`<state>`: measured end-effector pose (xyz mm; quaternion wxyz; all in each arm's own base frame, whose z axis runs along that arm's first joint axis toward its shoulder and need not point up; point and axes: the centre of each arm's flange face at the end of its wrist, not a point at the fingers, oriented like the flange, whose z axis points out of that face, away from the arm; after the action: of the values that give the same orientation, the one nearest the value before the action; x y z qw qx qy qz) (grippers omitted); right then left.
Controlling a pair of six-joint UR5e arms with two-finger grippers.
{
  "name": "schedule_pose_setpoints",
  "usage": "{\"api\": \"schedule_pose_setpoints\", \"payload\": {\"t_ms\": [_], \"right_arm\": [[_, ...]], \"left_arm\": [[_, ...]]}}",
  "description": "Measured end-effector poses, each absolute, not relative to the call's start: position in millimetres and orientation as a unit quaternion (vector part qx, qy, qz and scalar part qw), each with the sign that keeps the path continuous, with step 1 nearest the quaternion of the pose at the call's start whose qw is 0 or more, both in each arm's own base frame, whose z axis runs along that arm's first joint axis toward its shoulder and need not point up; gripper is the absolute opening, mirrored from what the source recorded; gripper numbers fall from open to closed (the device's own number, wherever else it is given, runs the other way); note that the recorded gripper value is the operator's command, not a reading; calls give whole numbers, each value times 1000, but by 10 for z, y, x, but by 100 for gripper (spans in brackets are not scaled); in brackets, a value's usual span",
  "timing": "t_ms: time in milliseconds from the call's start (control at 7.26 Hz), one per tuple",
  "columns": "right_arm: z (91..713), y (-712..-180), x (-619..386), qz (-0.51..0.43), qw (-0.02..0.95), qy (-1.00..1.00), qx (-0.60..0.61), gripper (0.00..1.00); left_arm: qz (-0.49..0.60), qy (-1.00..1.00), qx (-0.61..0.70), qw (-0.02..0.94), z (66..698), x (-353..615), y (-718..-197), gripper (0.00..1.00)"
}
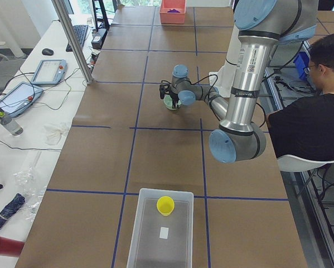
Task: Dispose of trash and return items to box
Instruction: 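Grasp the pale green bowl rim with the left gripper and lift it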
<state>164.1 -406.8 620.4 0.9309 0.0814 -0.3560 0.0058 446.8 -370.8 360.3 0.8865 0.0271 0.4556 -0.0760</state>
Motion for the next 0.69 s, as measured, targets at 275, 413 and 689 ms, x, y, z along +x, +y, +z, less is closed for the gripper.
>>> {"api": "schedule_pose_setpoints", "payload": {"t_ms": [275,413,689], "right_arm": [[5822,-4251,1155,16,924,-377,67,100],[5662,-4322,885,16,923,-381,56,100],[5494,-4395,440,15,922,-385,41,100]], "left_arm": [[-81,460,31,884,3360,4278,-3727,0],[-91,458,33,884,3179,4079,-3791,0],[-99,464,39,880,2966,3568,-4029,0]]}}
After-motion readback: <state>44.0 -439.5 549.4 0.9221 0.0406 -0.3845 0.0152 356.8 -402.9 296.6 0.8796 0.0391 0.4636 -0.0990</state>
